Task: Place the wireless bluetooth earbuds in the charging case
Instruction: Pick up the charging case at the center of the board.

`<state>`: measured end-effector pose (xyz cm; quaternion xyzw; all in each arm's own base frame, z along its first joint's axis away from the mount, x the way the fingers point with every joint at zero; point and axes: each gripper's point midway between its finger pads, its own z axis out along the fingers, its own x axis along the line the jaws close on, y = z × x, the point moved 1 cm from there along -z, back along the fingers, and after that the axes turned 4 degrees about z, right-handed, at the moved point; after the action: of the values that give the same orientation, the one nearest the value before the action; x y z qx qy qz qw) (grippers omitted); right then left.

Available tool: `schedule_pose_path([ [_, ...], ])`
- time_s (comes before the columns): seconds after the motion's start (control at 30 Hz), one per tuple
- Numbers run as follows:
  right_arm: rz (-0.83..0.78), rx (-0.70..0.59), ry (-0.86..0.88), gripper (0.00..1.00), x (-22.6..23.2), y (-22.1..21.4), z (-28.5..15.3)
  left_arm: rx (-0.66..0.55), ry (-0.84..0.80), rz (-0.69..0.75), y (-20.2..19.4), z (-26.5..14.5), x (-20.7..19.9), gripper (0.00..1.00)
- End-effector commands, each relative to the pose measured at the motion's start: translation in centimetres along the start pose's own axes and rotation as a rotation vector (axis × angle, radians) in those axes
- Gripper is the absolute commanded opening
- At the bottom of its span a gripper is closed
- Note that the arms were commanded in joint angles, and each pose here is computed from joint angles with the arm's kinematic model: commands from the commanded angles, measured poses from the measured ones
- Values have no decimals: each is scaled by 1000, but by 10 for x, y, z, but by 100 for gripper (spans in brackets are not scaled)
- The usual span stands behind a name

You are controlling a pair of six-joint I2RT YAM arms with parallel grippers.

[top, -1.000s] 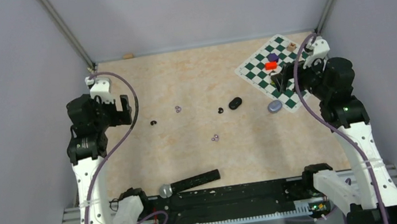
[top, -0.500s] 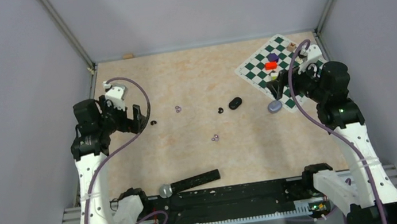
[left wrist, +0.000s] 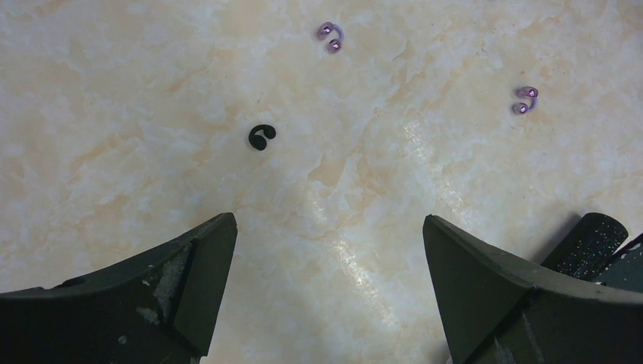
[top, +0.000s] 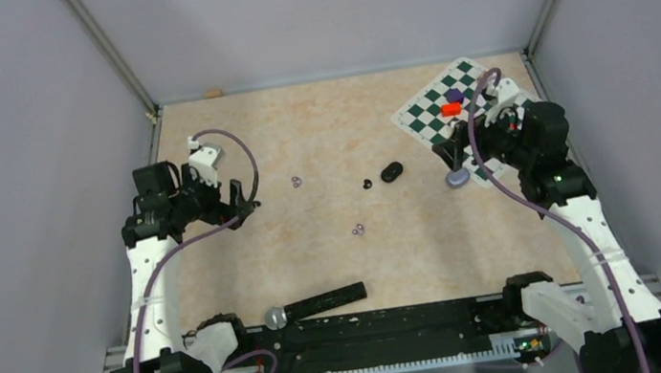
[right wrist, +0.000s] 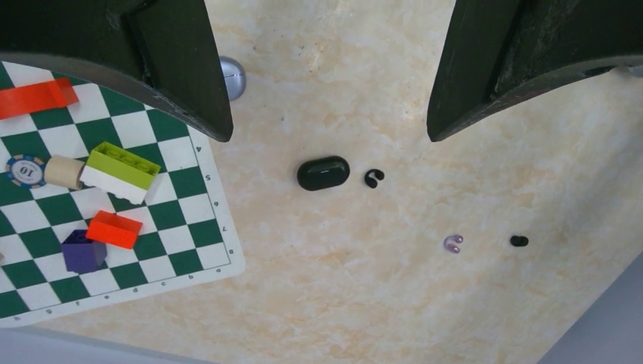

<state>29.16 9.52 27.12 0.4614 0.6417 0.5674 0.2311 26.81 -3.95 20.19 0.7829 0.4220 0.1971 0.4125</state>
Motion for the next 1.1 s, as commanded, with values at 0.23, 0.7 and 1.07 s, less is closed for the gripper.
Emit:
schedule_pose_path([
  [0.23,-59,304,40,91,11,-36,65,-21,-23,47,16,-3,-4,99],
  [0.7,-136,575,38,86,16,-105,151,-11,-7,48,15,-3,-2,99],
  [1.07,-140,640,-37,86,1,-140,183,-3,-9,40,13,-1,-1,99],
])
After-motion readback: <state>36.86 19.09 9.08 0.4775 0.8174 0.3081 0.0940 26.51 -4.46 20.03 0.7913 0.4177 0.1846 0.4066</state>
